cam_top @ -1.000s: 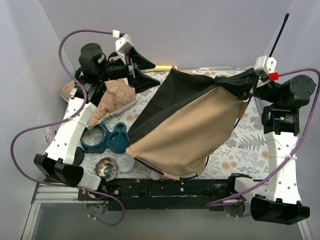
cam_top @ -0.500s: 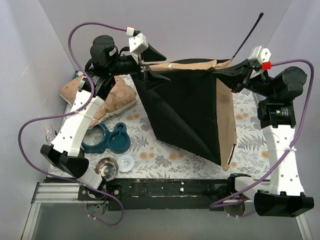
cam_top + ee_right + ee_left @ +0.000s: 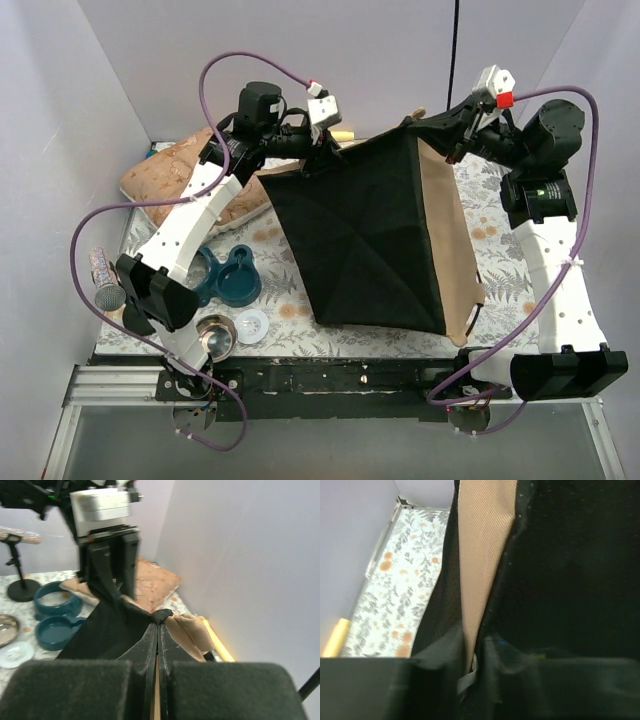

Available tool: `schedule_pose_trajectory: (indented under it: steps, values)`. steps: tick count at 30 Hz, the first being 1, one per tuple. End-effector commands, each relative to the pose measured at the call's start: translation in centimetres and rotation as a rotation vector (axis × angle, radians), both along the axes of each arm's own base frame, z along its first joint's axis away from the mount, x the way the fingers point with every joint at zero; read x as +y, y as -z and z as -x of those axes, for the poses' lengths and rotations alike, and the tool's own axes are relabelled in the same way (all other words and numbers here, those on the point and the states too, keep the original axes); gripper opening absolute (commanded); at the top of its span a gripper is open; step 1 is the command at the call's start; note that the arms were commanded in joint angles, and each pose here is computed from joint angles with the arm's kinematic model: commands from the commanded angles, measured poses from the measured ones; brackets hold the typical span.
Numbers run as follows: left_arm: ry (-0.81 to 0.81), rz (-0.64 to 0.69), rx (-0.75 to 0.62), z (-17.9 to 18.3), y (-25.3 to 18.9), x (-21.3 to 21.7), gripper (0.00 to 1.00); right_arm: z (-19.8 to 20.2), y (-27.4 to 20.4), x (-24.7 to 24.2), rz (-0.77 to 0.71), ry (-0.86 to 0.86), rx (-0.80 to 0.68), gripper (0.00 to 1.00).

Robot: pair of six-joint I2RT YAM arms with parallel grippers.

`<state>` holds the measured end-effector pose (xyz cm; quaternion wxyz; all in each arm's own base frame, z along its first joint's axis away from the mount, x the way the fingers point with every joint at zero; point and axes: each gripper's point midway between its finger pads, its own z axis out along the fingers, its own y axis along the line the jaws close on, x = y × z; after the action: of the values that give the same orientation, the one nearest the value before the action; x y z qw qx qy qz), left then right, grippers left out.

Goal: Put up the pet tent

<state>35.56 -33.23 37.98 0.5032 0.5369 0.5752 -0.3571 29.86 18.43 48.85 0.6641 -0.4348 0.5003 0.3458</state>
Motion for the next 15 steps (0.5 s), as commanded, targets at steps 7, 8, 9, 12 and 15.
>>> schedule_pose_trajectory:
  steps: [7,8,9,12,15]
  values:
    - [-0.342,0.098,0.193,3.5,-1.1,5.0,0.00,-6.2,-4.1,1.6,-0.018,0.280,-0.201,0.01]
    - [-0.376,0.119,0.221,3.8,-0.9,5.4,0.00,-6.5,-3.9,2.3,-0.003,0.284,-0.219,0.01]
    - [-0.400,0.134,0.243,4.1,-0.6,5.7,0.00,-6.7,-3.9,2.8,0.010,0.289,-0.240,0.01]
    - [-0.423,0.218,0.356,5.9,-0.7,6.1,0.00,-7.4,-4.2,4.3,0.057,0.306,-0.314,0.01]
    - [-0.470,0.327,0.558,7.2,-0.2,6.0,0.00,-8.0,-4.6,5.4,0.072,0.315,-0.352,0.01]
